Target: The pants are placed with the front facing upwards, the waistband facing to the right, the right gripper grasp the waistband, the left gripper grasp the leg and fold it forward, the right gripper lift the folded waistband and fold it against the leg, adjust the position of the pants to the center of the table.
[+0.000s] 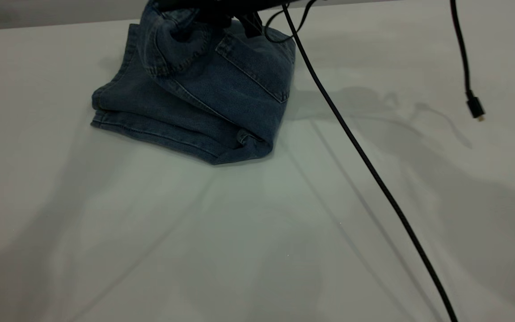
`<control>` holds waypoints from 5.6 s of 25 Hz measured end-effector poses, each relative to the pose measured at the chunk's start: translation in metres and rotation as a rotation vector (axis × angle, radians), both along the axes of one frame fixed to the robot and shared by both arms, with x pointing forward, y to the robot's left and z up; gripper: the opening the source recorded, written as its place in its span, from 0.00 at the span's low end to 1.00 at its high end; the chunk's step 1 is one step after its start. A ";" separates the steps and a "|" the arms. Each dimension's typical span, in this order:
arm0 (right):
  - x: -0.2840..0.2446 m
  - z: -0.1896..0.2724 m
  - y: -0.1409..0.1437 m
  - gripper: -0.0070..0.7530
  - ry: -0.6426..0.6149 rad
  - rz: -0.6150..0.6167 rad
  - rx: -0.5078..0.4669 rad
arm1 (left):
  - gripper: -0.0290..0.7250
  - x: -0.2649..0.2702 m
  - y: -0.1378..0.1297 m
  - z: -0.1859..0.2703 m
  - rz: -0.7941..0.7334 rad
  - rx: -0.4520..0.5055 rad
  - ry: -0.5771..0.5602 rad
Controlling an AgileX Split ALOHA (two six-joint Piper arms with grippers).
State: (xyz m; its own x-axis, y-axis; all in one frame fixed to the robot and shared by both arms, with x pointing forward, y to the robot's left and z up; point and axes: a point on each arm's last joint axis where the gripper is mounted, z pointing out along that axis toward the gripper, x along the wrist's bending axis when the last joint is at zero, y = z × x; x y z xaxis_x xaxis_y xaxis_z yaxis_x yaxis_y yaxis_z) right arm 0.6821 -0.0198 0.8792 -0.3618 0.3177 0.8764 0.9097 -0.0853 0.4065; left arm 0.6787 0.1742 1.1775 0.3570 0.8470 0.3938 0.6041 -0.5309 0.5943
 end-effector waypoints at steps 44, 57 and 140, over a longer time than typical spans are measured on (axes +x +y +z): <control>0.064 0.206 -0.187 0.66 -0.324 -0.189 -0.928 | 0.73 0.009 -0.012 -0.023 -0.036 -0.080 0.075; -0.010 0.306 -0.229 0.66 -0.319 -0.497 -1.160 | 0.73 0.039 -0.037 -0.106 -0.071 -0.169 0.281; -0.146 0.370 -0.234 0.66 -0.372 -0.481 -1.001 | 0.74 -0.034 -0.146 -0.256 -0.087 -0.101 0.764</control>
